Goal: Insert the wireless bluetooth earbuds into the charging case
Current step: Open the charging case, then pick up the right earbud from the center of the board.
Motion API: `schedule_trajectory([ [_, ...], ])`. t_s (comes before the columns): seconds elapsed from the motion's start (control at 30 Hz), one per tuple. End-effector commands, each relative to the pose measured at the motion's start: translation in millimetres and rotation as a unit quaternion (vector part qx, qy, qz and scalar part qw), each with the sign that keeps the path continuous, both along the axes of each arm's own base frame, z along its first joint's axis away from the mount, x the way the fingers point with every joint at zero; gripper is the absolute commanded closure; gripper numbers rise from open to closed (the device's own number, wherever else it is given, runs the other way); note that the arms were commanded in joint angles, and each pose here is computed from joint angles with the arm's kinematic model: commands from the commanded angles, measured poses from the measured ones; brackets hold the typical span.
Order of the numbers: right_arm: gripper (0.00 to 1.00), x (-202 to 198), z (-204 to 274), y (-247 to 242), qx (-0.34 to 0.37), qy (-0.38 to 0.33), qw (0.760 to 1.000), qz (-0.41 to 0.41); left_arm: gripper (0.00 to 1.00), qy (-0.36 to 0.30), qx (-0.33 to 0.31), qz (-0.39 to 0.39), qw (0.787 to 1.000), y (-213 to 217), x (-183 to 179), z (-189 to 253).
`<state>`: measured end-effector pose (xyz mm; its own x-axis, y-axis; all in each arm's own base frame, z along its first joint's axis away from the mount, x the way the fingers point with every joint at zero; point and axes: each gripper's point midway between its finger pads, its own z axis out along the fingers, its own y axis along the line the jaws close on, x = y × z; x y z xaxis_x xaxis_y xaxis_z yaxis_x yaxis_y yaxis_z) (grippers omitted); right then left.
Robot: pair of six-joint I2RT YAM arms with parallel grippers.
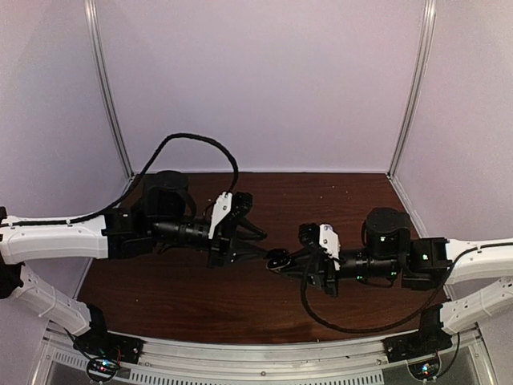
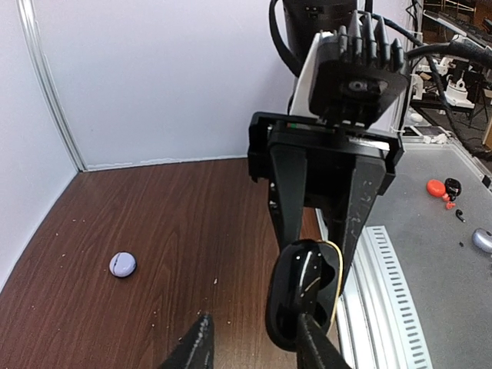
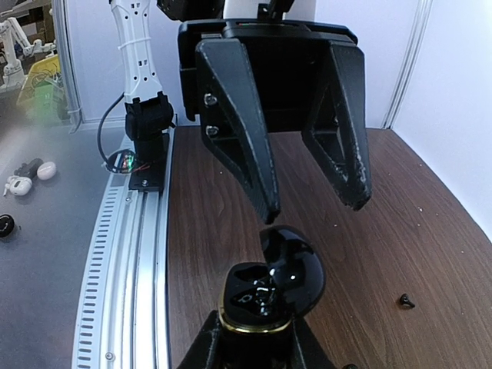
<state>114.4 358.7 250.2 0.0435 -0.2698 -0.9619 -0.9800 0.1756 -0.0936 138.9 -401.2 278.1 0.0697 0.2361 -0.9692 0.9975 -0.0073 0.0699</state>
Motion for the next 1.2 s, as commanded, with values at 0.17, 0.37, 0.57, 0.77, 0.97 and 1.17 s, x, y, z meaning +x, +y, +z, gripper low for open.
schedule_trajectory([
  [0.17, 1.0, 8.5, 12.6, -16.1, 0.054, 0.028, 0.997, -0.037, 0.5, -0.028, -0.062, 0.016, 0.998, 11.0, 3.9, 30.6],
  [0.37, 1.0, 9.1, 14.1, -17.3, 0.064, 0.028, 0.997, -0.038, 0.48, -0.022, -0.048, -0.019, 0.998, -1.5, -1.8, 22.9],
  [0.57, 1.0, 6.1, 9.9, -12.8, 0.055, 0.023, 0.998, -0.023, 0.49, -0.028, -0.044, -0.022, 0.998, -17.5, 0.1, 23.8],
  [0.77, 1.0, 0.6, 10.6, -13.3, 0.057, 0.012, 0.998, -0.006, 0.54, -0.022, -0.042, 0.005, 0.999, -23.6, 12.8, 24.2],
  [0.97, 1.0, -5.5, 16.8, -17.6, 0.07, 0.003, 0.998, 0.007, 0.57, -0.015, -0.039, 0.026, 0.999, -27.0, 21.9, 23.2],
  [1.17, 1.0, -8.3, 18.4, -21.6, 0.08, 0.001, 0.997, 0.009, 0.56, -0.01, -0.041, 0.039, 0.998, -27.3, 26.2, 24.0],
])
